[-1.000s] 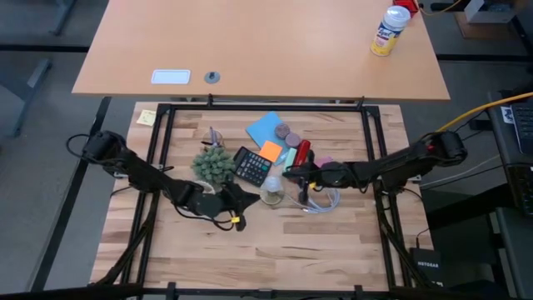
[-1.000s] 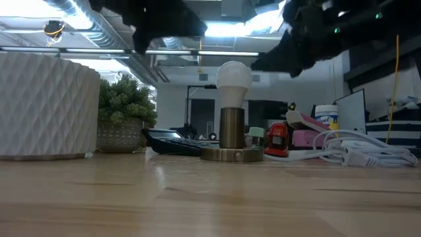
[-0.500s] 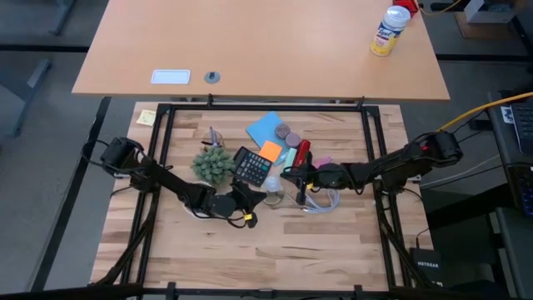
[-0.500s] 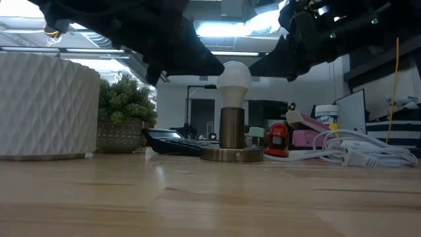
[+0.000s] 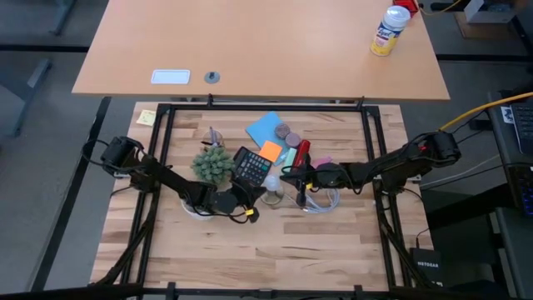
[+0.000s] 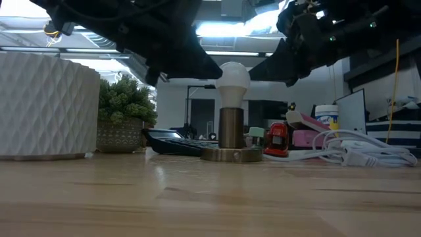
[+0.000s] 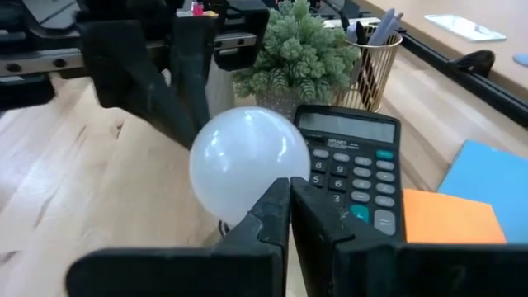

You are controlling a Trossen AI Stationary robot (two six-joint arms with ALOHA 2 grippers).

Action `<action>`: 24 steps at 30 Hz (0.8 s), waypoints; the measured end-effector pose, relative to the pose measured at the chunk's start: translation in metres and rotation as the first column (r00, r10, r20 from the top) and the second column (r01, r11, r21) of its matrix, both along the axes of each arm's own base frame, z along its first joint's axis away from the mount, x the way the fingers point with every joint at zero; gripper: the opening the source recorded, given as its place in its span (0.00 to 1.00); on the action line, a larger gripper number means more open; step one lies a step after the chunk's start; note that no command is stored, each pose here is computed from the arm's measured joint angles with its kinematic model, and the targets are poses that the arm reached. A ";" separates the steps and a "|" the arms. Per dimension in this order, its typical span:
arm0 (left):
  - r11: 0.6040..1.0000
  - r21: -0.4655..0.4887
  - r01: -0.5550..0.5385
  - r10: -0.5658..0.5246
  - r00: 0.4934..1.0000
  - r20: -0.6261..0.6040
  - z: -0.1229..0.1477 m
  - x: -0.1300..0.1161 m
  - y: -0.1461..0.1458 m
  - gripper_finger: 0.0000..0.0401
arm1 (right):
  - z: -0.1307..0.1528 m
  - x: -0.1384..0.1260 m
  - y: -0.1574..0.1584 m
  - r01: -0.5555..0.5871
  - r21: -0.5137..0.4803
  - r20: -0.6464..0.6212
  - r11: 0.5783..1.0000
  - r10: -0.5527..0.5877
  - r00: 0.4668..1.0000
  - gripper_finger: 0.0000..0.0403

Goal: Screw lightbulb
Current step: Insert the lightbulb into the lamp

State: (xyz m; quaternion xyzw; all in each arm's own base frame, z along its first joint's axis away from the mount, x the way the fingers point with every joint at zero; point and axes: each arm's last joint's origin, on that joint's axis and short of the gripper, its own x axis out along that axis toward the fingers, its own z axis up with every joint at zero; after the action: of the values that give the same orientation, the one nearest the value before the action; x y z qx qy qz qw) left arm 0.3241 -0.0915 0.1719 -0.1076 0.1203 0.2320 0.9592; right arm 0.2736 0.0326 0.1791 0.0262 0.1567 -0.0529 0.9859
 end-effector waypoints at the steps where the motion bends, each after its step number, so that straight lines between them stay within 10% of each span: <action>1: 1.000 0.005 -0.011 0.011 1.000 0.000 0.000 0.000 0.000 0.05 | 0.000 0.000 0.000 -0.001 0.011 0.000 1.000 0.001 1.000 0.05; 24: 0.980 0.035 -0.198 0.197 0.980 0.023 0.004 -0.007 0.005 0.05 | 0.020 -0.003 0.004 -0.147 -0.002 0.112 0.989 0.147 0.983 0.05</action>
State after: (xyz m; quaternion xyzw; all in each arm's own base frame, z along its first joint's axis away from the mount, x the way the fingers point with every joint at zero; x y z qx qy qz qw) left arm 0.3172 -0.0870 0.1760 -0.1033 0.0952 0.3272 0.9344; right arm 0.2704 0.0368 0.1992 0.0206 0.1028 0.0220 0.9942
